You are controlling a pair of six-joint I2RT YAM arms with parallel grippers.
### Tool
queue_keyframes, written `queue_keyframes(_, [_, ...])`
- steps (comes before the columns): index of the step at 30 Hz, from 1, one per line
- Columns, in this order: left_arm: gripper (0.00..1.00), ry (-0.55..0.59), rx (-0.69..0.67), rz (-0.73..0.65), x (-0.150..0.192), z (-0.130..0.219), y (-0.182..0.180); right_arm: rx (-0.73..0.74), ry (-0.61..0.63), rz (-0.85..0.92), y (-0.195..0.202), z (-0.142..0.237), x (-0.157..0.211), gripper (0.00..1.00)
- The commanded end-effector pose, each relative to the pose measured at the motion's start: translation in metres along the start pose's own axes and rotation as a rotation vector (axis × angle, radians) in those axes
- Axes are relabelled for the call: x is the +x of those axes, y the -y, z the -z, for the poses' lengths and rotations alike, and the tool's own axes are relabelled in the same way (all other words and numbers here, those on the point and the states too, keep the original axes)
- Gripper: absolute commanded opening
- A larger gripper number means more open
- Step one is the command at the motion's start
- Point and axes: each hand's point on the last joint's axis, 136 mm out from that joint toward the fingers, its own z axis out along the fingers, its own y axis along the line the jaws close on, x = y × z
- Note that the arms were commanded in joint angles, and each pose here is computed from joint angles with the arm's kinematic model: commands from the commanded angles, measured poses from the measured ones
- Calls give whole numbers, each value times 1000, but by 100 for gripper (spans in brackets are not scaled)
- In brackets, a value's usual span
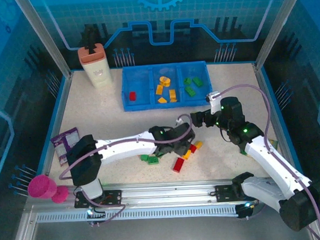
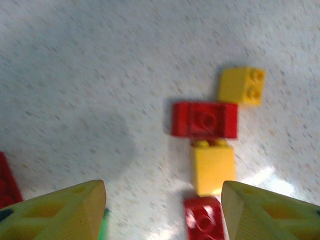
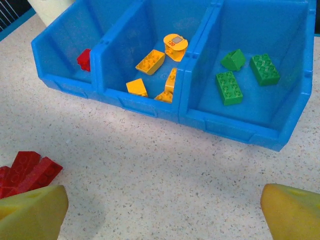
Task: Sort the legos into containers by color
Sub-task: Pick up the lego from the middle-left of the table.
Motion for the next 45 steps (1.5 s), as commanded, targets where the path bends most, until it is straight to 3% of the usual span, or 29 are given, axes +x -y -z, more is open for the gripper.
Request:
queue_keyframes(1, [64, -12, -8, 82, 12, -11, 9, -25, 41, -24, -4, 6, -12, 100])
queue_keyframes(18, [63, -112, -19, 53, 34, -52, 30, 22, 16, -48, 6, 8, -12, 100])
queue_keyframes(32, [56, -187, 22, 37, 46, -74, 46, 32, 3, -55, 11, 4, -8, 100])
queue_keyframes(41, [28, -176, -2, 27, 41, -70, 42, 37, -8, -61, 14, 0, -5, 100])
queue_keyframes(45, [24, -101, -24, 29, 20, -44, 28, 43, -9, -65, 16, 0, -5, 100])
